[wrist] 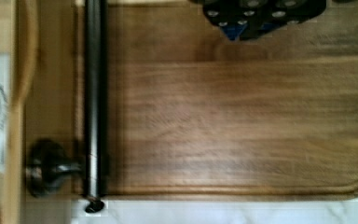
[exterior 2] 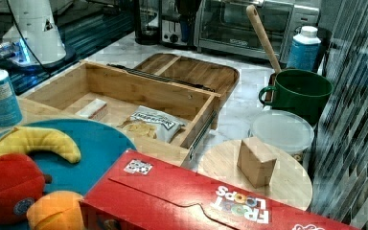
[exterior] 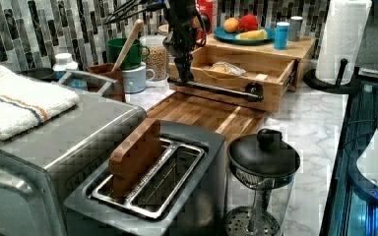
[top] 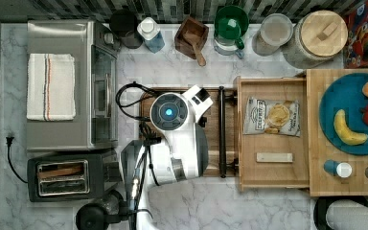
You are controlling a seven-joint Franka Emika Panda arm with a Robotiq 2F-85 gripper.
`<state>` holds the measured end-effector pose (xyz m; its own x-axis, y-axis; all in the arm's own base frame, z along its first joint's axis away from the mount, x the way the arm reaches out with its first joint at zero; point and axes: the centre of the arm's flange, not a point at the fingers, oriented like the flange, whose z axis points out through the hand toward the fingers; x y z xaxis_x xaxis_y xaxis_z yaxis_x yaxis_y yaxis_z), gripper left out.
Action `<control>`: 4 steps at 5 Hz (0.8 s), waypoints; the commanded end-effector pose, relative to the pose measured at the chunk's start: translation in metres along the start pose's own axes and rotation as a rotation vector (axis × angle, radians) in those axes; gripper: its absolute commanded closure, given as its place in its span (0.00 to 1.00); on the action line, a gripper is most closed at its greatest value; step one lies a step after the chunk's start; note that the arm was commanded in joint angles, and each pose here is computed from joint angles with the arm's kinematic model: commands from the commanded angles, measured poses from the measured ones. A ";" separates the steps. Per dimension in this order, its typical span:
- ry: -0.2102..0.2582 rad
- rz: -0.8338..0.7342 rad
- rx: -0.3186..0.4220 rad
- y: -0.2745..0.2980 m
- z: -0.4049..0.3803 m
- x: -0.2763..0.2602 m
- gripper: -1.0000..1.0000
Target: Close the drawer.
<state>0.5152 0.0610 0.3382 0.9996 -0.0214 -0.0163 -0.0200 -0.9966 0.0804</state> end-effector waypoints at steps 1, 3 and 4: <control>-0.057 0.008 0.016 0.023 0.076 0.001 1.00; -0.035 -0.023 -0.030 0.039 0.077 -0.002 1.00; 0.001 -0.058 -0.062 0.050 0.064 -0.005 1.00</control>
<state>0.4922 -0.0125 0.2264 0.9801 -0.1196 -0.1584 -0.1009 -0.9875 0.1212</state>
